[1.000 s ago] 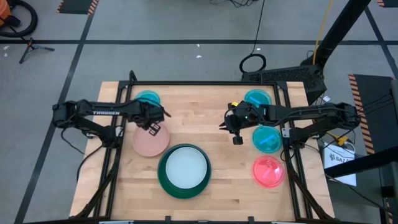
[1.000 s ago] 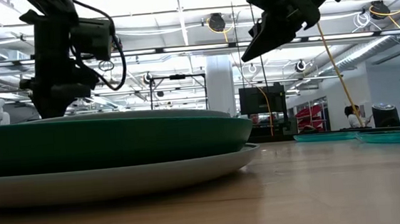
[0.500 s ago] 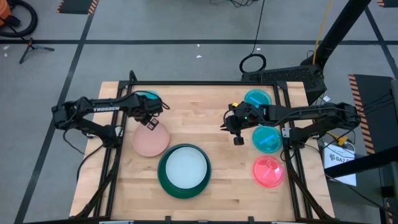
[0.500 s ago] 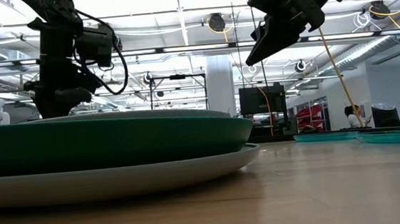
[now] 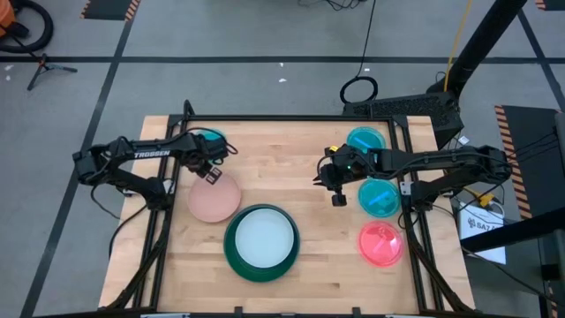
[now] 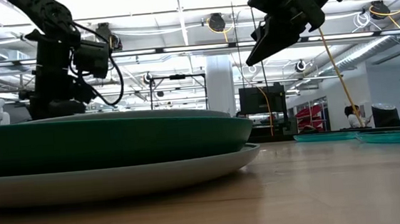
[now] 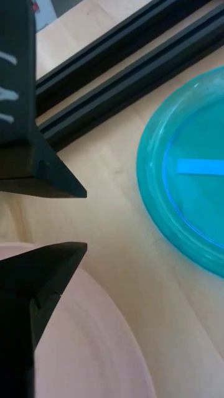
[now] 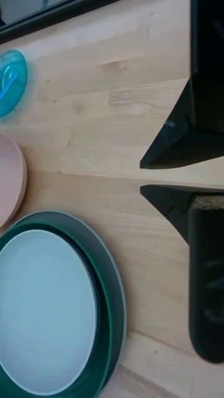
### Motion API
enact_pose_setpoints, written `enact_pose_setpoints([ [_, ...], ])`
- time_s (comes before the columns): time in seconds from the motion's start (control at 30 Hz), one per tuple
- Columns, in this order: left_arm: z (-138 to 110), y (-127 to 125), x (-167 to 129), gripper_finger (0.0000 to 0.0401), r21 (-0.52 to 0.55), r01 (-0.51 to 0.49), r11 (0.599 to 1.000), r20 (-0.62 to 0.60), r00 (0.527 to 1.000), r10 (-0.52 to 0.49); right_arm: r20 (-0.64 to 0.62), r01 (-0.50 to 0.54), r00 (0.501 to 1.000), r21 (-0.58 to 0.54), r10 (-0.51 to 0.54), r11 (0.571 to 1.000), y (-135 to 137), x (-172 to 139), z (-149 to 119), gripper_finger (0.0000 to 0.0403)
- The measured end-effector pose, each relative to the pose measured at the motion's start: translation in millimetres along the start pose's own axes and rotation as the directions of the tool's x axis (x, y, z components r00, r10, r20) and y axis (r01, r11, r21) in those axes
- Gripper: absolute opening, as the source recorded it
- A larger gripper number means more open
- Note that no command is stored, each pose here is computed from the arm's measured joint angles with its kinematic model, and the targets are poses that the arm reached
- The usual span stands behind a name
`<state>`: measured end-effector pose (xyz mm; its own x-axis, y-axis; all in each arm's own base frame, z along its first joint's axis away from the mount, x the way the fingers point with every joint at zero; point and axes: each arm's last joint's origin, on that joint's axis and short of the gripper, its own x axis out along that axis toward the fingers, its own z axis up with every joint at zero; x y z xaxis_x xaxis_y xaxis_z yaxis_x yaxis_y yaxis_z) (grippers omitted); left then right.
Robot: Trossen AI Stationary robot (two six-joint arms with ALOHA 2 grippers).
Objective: Stack plastic plates
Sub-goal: Stack the light orange plate on top of the light blue plate
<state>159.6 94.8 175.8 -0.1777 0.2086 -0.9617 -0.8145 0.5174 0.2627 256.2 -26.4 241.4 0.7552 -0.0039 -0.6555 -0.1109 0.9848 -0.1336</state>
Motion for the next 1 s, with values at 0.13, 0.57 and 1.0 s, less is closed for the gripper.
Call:
enact_pose_setpoints([
  [0.13, -1.4, 2.0, 3.4, 0.0132, -0.008, 0.001, 1.0, -0.018, 1.0, -0.001, 0.0, 0.0, 1.0, 0.0, 0.0, 1.0, 0.0, 0.0, 0.0, 0.0044],
  [0.57, 0.9, -3.0, 3.4, 0.0132, 0.041, 0.127, 0.991, -0.033, 0.992, -0.125, 0.0, 0.0, 1.0, 0.0, 0.0, 1.0, 0.0, 0.0, 0.0, 0.0044],
  [1.0, 1.7, -2.7, 5.2, 0.0131, 0.048, 0.13, 0.99, -0.023, 0.991, -0.129, 0.0, 0.0, 1.0, 0.008, 0.0, 1.0, 0.0, 0.0, 0.0, 0.0044],
])
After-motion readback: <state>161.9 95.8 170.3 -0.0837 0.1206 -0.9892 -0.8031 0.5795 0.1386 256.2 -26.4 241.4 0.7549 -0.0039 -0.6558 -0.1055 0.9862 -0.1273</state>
